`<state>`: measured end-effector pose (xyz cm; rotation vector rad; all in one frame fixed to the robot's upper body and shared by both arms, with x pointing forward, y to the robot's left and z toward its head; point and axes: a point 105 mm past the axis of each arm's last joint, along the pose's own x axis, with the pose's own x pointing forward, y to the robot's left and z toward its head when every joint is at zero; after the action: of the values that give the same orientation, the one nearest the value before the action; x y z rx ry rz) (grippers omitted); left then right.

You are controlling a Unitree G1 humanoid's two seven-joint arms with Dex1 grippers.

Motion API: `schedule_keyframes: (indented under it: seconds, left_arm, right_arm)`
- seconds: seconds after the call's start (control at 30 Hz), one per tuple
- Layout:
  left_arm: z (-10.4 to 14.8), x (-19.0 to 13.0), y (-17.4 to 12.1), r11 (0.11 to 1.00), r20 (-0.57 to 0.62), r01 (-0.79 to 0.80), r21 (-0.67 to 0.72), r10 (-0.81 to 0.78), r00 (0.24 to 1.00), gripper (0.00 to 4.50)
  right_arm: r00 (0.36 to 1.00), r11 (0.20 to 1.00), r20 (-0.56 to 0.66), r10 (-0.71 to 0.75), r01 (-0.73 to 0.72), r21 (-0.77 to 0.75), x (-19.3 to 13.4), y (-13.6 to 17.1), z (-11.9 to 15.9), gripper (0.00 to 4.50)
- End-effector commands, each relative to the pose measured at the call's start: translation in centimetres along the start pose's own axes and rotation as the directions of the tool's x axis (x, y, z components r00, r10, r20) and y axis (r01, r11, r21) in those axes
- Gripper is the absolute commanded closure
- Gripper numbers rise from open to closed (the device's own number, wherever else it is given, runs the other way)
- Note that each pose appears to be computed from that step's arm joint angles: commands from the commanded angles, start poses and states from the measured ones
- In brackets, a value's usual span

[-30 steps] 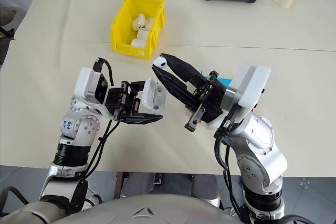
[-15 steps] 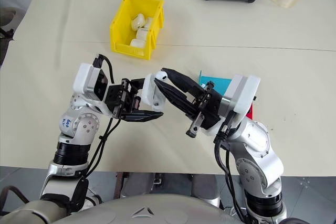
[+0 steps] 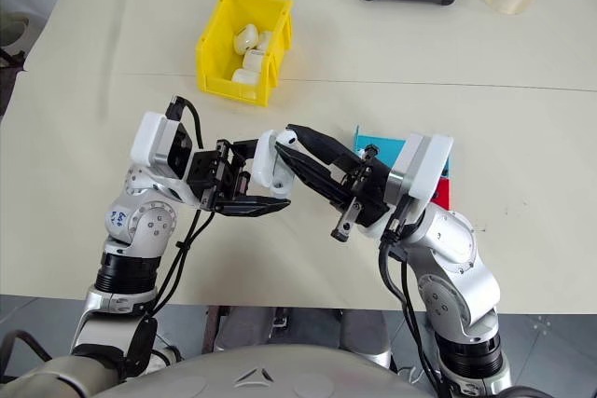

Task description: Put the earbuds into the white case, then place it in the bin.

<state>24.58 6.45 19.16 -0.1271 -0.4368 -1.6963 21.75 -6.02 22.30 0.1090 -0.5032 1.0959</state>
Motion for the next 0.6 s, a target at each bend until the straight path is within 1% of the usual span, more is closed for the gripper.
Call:
schedule_keyframes:
  seconds: [0.03, 0.13, 0.17, 0.2, 0.33, 0.47, 0.53, 0.6]
  left_arm:
    - [1.1, 0.8, -0.6, 0.997, 0.028, 0.051, 0.053, -0.052, 0.998, 1.74]
    - [1.1, 0.9, -0.5, 0.997, 0.031, 0.047, 0.059, -0.049, 0.998, 1.74]
    - [1.1, 0.9, -0.4, 0.997, 0.032, 0.046, 0.063, -0.048, 0.998, 1.74]
    - [1.1, 0.9, -0.4, 0.997, 0.033, 0.044, 0.065, -0.046, 0.998, 1.74]
    - [1.1, 1.0, -0.3, 0.997, 0.036, 0.041, 0.069, -0.044, 0.998, 1.74]
    - [1.0, 1.1, -0.2, 0.997, 0.040, 0.038, 0.073, -0.041, 0.998, 1.74]
    - [0.8, 0.8, -0.3, 0.997, 0.033, 0.030, 0.070, -0.032, 0.999, 1.74]
    - [0.4, 0.3, -0.3, 0.998, 0.018, 0.017, 0.065, -0.018, 1.000, 1.74]
  right_arm:
    - [0.998, 0.999, -0.044, 0.044, -0.044, 0.005, 0.0, 0.5, -0.7, 3.98]
    - [0.996, 0.997, -0.050, 0.068, -0.066, 0.049, 0.1, 0.8, -0.8, 3.98]
    - [0.995, 0.993, -0.052, 0.084, -0.080, 0.082, 0.0, 1.0, -0.9, 3.63]
    - [0.994, 0.993, -0.052, 0.092, -0.088, 0.073, 0.0, 1.1, -0.8, 3.24]
    - [0.993, 0.993, -0.052, 0.103, -0.099, 0.068, 0.0, 1.1, -0.6, 2.01]
    - [0.993, 0.993, -0.054, 0.105, -0.101, 0.061, -0.1, 1.0, -0.5, 0.67]
    - [0.995, 0.996, -0.054, 0.084, -0.082, 0.024, -0.4, 0.4, 0.0, 0.03]
    - [0.997, 0.998, -0.060, 0.058, -0.059, -0.017, -1.2, -0.2, 0.9, 0.03]
